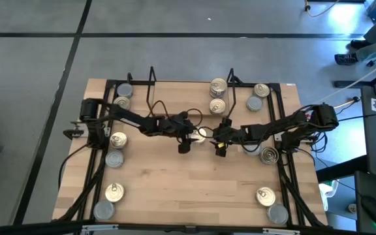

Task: Stack canned seafood by type on shelf
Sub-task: Stack the blue-pink tuna can on top of the other blue-pink tuna can on the shelf

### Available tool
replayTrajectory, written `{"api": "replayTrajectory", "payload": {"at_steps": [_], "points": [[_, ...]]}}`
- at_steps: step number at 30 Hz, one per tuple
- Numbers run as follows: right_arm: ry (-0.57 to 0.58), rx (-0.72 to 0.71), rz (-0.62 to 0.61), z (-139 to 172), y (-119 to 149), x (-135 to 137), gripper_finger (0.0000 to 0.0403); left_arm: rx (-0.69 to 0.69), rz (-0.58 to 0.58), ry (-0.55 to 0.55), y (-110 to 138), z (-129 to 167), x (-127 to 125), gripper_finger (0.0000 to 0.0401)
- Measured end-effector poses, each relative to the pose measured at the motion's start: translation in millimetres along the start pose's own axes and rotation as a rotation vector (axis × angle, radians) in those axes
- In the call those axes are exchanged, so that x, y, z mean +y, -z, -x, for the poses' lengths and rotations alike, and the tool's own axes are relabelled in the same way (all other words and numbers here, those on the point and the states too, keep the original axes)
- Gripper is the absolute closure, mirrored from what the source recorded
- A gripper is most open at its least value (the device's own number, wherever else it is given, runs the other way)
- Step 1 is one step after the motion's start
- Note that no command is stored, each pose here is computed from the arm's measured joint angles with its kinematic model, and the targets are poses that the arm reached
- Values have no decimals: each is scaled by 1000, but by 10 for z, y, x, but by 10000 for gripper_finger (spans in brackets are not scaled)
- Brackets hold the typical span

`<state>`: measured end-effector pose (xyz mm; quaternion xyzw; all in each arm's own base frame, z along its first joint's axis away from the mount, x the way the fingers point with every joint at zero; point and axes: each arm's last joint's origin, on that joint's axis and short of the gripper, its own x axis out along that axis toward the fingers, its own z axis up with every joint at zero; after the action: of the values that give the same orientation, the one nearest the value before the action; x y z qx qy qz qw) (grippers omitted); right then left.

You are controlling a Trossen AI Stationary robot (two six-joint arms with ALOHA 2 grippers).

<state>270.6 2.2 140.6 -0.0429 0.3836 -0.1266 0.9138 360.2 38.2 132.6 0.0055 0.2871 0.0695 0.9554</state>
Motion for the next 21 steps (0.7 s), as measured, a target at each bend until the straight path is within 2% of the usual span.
{"api": "replayTrajectory", "payload": {"at_steps": [4,9,16,21], "points": [[0,8,3,0,7,0,134,31,24,37,118,-114,23,152],[0,6,3,0,5,0,134,95,23,133,181,-119,-153,152],[-1,-10,-1,0,-10,1,134,106,-7,199,144,-20,-414,152],[-36,-7,-9,0,-10,10,134,106,-29,209,48,138,-477,152]]}}
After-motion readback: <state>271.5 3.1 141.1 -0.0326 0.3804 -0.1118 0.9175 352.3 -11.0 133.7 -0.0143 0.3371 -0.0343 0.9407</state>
